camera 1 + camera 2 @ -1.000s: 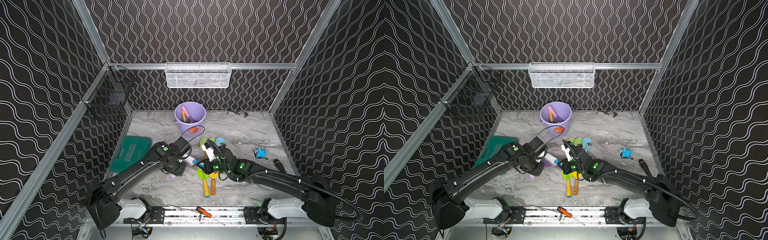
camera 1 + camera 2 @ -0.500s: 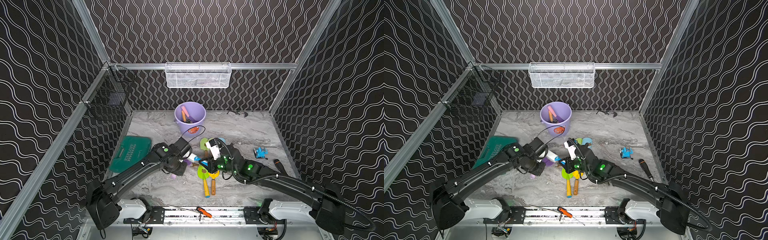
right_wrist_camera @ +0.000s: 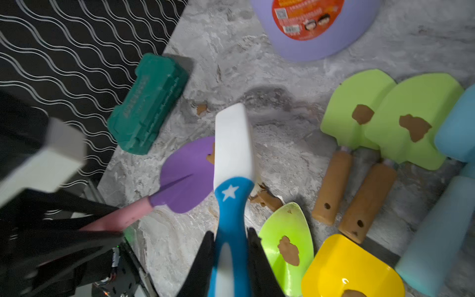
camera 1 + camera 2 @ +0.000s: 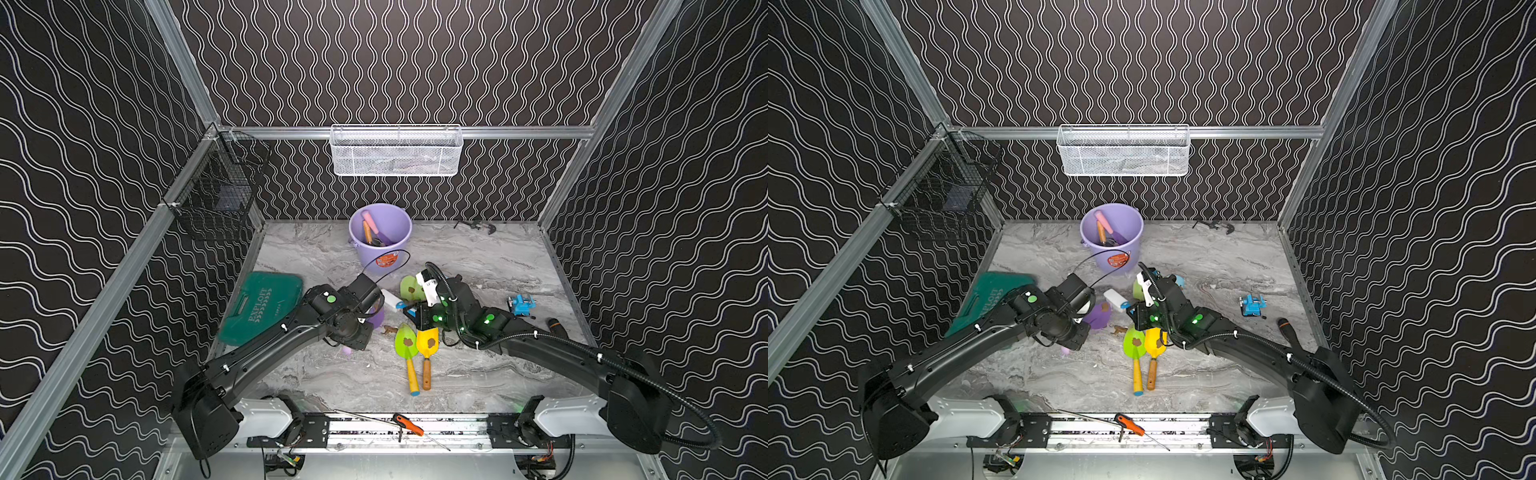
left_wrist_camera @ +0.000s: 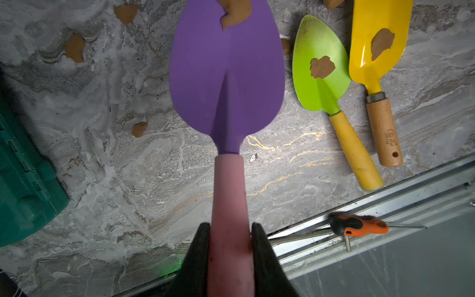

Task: Brush the soil off the hand trowel and place it into the bucket
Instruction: Brush off the soil from the hand trowel.

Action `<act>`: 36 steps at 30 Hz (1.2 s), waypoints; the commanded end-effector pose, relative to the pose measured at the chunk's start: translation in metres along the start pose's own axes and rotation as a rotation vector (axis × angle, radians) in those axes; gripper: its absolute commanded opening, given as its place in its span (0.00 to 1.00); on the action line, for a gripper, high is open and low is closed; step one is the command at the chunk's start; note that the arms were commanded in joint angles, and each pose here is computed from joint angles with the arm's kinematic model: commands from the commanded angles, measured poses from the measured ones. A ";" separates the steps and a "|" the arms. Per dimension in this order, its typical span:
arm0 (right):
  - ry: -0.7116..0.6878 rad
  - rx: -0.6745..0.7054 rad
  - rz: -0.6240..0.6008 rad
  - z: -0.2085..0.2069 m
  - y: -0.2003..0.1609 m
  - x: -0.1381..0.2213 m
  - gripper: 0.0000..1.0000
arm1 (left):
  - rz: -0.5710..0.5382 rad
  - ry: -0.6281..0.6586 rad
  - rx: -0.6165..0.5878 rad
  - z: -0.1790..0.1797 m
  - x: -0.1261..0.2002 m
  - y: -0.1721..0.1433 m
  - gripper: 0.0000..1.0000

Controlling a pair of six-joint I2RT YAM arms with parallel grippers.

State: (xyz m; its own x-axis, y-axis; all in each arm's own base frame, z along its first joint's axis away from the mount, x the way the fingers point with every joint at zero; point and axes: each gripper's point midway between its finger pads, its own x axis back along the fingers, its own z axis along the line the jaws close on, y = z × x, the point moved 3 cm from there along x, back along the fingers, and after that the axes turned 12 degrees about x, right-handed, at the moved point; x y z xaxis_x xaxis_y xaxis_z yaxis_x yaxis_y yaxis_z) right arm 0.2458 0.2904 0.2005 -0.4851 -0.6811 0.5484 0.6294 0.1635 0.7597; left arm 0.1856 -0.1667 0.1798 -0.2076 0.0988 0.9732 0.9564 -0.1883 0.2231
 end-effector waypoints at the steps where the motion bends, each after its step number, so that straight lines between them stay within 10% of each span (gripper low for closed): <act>1: 0.058 0.030 -0.042 0.017 0.012 0.012 0.00 | -0.023 0.022 0.003 0.002 -0.004 0.005 0.00; 14: 0.085 -0.033 0.063 0.005 -0.018 -0.015 0.00 | -0.039 -0.006 -0.007 -0.003 -0.003 0.013 0.00; 36: 0.065 -0.127 -0.139 0.002 0.013 0.013 0.00 | 0.011 -0.111 0.098 -0.011 -0.018 0.011 0.00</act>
State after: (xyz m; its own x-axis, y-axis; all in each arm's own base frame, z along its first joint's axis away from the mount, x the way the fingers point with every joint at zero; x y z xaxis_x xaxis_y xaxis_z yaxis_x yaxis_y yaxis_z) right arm 0.2459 0.2788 0.1973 -0.4964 -0.7147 0.4928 0.6702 0.0452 0.7408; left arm 0.1968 -0.1745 0.1623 -0.1906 0.1416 0.9714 0.9690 -0.1316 0.2093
